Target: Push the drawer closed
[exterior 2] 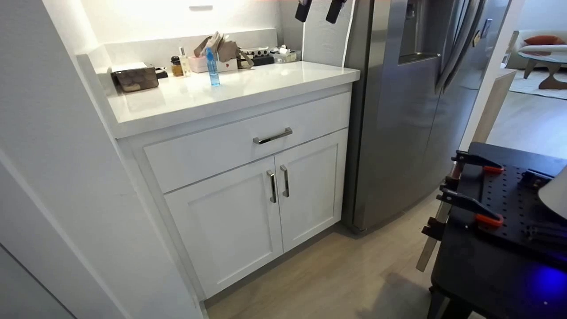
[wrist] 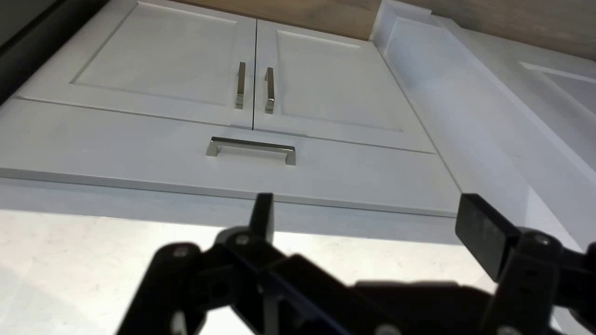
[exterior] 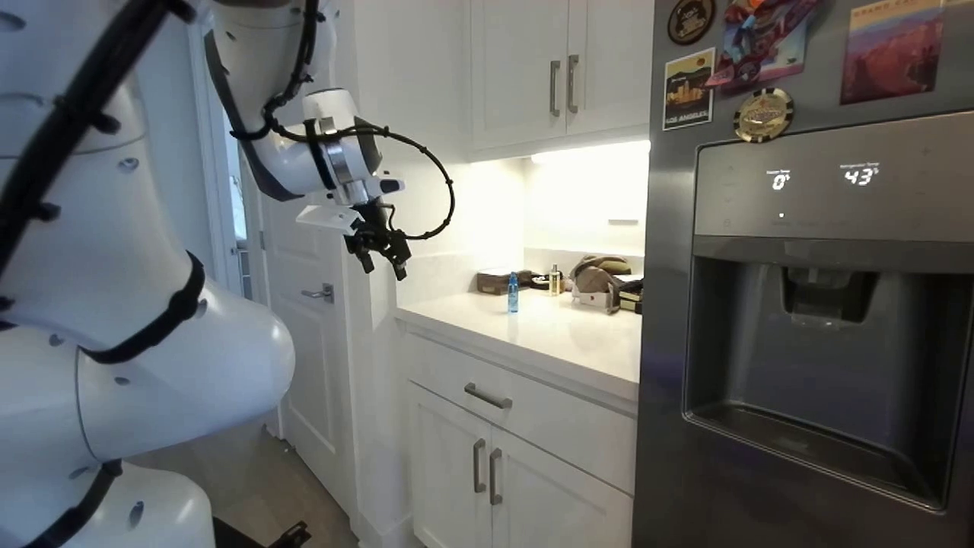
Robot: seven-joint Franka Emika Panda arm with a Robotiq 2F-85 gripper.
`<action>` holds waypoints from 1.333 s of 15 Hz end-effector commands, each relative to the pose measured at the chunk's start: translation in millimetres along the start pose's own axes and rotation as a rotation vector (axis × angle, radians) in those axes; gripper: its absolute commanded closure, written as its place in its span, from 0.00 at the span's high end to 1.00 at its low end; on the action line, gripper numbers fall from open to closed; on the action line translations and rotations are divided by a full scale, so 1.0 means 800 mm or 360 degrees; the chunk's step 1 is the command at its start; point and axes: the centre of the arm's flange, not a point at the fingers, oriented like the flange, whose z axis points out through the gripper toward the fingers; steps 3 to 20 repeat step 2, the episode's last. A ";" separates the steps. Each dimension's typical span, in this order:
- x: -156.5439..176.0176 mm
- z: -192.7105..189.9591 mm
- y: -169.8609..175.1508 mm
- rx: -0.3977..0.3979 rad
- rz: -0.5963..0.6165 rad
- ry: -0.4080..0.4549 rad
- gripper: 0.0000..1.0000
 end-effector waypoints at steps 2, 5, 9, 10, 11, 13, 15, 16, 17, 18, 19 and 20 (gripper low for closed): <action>-0.001 0.001 0.000 -0.0002 -0.0002 -0.0004 1.00; -0.001 0.001 0.000 -0.0002 -0.0002 -0.0004 1.00; -0.001 0.001 0.000 -0.0002 -0.0002 -0.0004 1.00; -0.001 0.001 0.000 -0.0002 -0.0002 -0.0004 1.00; -0.001 0.001 0.000 -0.0002 -0.0002 -0.0004 1.00; -0.001 0.001 0.000 -0.0002 -0.0002 -0.0004 1.00; -0.001 0.001 0.000 -0.0002 -0.0002 -0.0004 1.00; -0.001 0.001 0.000 -0.0002 -0.0002 -0.0004 1.00; -0.001 0.001 0.000 -0.0002 -0.0002 -0.0004 1.00; -0.001 0.001 0.000 -0.0002 -0.0002 -0.0004 1.00; -0.001 0.001 0.000 -0.0002 -0.0002 -0.0004 1.00; -0.001 0.001 0.000 -0.0002 -0.0002 -0.0004 1.00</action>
